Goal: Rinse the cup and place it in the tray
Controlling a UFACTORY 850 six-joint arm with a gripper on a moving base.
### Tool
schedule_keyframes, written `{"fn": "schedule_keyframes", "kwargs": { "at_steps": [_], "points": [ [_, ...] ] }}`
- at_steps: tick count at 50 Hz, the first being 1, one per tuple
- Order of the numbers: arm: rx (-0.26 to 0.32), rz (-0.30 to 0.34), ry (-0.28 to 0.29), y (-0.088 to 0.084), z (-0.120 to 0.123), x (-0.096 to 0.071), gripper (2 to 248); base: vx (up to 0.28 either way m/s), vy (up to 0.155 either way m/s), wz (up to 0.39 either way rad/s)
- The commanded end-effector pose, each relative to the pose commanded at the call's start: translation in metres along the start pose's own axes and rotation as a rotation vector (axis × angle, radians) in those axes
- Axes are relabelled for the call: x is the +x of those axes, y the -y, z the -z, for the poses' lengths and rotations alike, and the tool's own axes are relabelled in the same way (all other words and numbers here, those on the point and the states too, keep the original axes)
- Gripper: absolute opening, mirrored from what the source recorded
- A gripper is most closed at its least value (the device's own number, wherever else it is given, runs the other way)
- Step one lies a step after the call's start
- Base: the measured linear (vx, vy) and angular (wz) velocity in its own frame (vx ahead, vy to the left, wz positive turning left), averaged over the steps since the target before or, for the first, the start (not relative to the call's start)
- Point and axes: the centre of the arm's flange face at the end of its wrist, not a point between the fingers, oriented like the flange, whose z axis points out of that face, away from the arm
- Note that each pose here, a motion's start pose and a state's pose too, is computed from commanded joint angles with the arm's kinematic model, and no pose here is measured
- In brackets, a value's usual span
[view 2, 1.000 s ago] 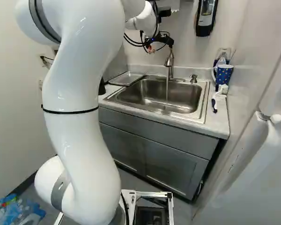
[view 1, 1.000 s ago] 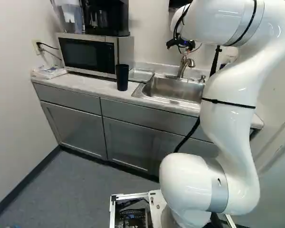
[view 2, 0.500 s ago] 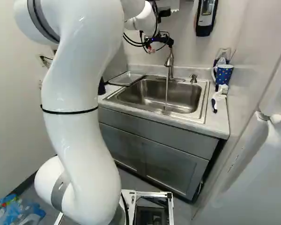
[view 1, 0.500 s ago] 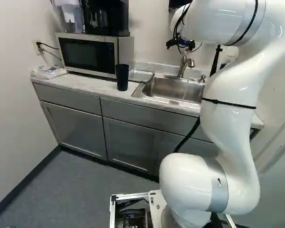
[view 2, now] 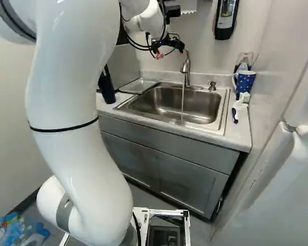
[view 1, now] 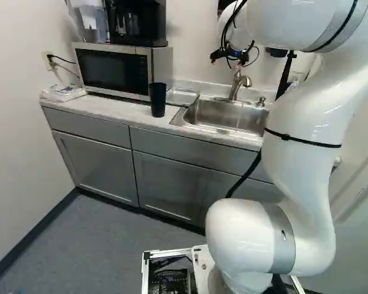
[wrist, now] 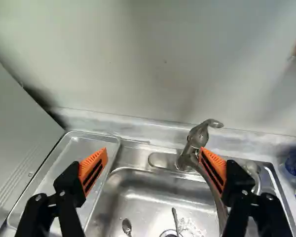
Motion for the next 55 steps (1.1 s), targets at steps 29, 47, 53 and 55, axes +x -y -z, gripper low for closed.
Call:
{"fn": "schedule_keyframes", "kwargs": {
  "at_steps": [29, 47, 53, 55],
  "points": [
    [0.046, 0.027, 0.012, 0.03, 0.047, -0.024, 247, 0.0, 0.0, 0.0],
    [0.063, 0.04, 0.087, 0.04, 0.077, -0.047, 247, 0.0, 0.0, 0.0],
    [0.06, 0.04, 0.138, 0.038, 0.088, -0.057, 247, 0.0, 0.0, 0.0],
    [0.059, 0.04, 0.159, 0.037, 0.093, -0.062, 247, 0.0, 0.0, 0.0]
  ]
}}
